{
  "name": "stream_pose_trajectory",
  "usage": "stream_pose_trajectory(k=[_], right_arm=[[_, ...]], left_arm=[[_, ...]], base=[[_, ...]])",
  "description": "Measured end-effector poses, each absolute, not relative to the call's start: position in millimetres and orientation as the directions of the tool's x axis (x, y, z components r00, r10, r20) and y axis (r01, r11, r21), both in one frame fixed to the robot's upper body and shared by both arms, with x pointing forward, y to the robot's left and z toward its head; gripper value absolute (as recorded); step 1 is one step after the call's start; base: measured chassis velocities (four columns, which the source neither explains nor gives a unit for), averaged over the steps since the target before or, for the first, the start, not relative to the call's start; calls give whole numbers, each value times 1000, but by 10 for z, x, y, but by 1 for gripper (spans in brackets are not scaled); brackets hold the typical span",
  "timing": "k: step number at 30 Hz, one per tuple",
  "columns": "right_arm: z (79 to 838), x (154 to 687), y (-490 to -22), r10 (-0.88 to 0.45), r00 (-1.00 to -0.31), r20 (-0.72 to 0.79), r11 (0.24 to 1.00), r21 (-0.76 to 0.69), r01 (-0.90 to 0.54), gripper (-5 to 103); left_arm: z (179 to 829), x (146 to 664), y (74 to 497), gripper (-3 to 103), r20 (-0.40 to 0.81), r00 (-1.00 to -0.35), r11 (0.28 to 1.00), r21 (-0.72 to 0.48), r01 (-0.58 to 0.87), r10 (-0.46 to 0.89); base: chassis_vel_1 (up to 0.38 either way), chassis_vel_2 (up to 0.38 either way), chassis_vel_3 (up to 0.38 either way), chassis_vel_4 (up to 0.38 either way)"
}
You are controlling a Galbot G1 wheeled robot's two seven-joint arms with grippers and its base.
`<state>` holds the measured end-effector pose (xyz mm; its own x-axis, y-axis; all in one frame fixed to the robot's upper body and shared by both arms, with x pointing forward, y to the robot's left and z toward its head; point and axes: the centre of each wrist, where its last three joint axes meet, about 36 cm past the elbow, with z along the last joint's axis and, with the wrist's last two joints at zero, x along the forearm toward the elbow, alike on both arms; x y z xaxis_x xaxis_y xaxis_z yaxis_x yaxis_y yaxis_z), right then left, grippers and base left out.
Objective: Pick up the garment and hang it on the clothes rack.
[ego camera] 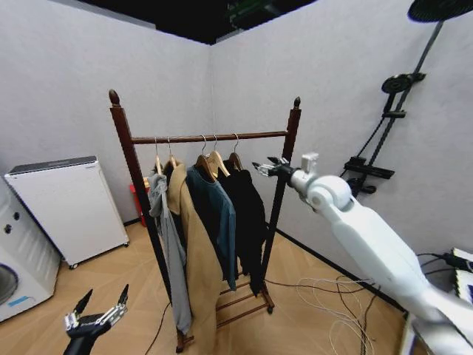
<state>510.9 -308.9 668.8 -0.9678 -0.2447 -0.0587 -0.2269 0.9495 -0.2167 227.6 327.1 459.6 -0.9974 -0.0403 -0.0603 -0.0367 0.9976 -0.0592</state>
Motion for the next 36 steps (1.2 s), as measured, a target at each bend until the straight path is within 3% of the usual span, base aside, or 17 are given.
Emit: stream_pose_trajectory(k=[8,17,36], right_arm=[[5808,4569,-3278,-134,-991,12,971,-200,-133,100],[5428,4168,-3363,-41,-996,-84,973,-229,-20,100],[5330,3875,-3208,-69,-993,-93,971,-236,-46,100]], left_arm=[[4597,2277,3271,100,-61,-997,998,-59,-37,-40],[4596,2276,3271,100,-60,-997,998,-59,-37,-40],[4597,2277,3271,100,-60,-997,998,-59,-37,-40]], base=[[0,0,0,0],[48,-58,-49,40],[-55,-79,-76,-51]])
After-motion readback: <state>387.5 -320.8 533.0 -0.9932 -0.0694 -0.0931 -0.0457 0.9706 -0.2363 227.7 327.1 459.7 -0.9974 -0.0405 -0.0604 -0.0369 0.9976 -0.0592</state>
